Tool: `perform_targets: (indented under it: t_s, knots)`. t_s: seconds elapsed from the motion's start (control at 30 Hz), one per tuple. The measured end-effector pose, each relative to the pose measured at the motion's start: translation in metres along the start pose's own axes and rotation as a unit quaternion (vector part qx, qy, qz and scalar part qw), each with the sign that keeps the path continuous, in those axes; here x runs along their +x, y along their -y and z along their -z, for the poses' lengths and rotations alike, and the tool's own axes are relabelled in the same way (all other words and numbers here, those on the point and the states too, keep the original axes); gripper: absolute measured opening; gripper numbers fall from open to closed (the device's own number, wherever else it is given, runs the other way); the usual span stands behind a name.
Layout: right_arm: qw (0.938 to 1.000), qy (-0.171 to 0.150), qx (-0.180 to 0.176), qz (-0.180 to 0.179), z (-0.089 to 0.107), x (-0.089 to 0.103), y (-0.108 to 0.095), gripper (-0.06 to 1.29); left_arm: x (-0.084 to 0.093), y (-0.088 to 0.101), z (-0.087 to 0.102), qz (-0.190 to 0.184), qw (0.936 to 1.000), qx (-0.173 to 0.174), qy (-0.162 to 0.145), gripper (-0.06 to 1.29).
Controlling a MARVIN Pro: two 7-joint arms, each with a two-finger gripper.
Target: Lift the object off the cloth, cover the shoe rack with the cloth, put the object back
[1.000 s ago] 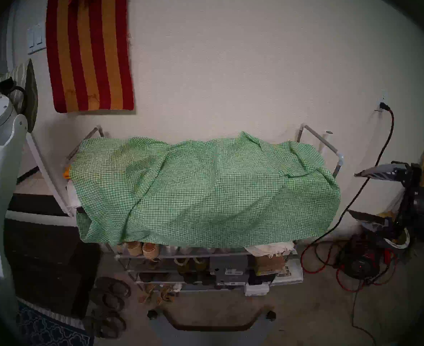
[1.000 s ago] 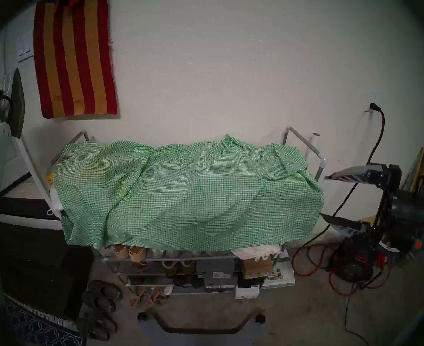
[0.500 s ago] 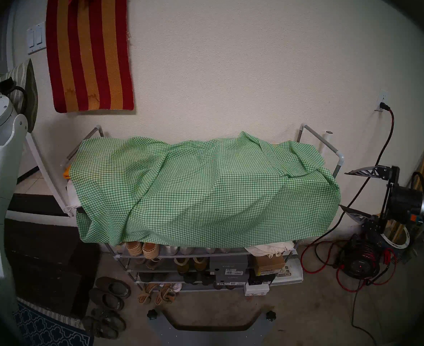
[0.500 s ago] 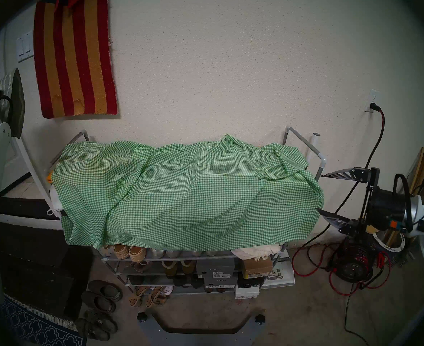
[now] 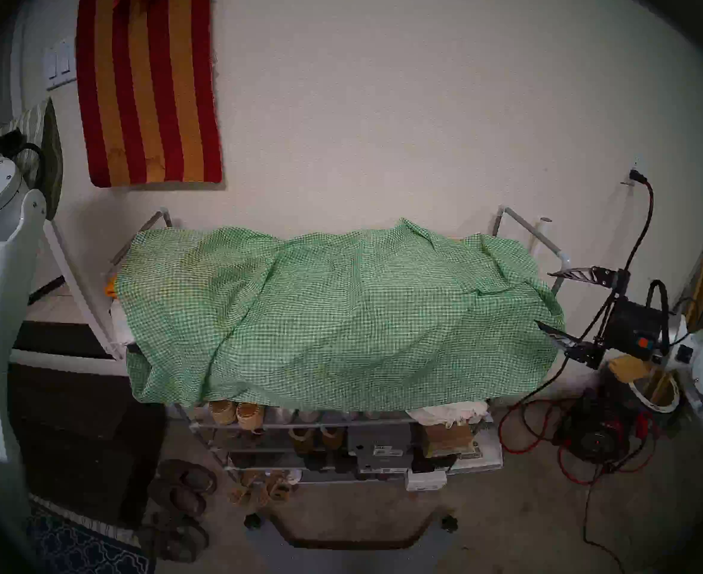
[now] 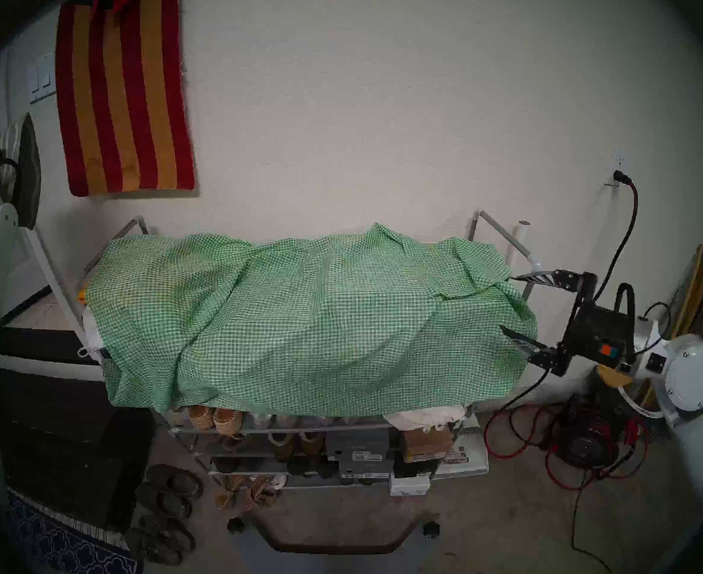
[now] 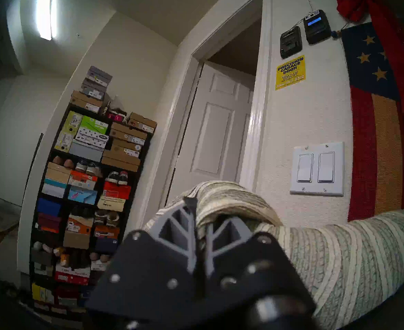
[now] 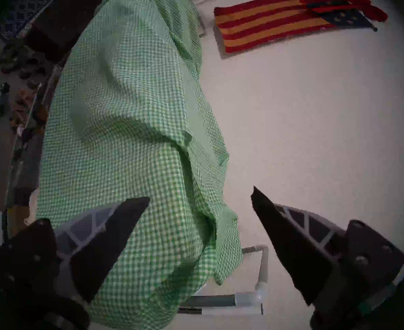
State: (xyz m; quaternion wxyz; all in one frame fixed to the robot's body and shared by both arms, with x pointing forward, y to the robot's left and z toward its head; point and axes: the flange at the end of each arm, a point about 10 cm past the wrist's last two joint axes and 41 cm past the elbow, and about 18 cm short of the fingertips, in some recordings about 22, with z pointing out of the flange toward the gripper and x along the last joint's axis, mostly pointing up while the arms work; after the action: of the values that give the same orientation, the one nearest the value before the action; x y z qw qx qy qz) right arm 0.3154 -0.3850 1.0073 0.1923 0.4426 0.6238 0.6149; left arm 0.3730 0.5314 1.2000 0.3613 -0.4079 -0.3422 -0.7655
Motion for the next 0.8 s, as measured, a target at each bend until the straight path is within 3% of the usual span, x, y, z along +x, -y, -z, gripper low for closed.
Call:
perform_targets:
  t_s: [0.4, 0.8]
  knots:
    - [0.9998, 0.0, -0.019, -0.004, -0.027, -0.01, 0.008, 1.23, 0.0, 0.0, 0.0, 0.0, 1.0, 0.0, 0.0, 0.04]
    - [0.9999, 0.004, -0.015, -0.001, -0.032, -0.019, 0.003, 1.23, 0.0, 0.0, 0.0, 0.001, 1.0, 0.0, 0.0, 0.04]
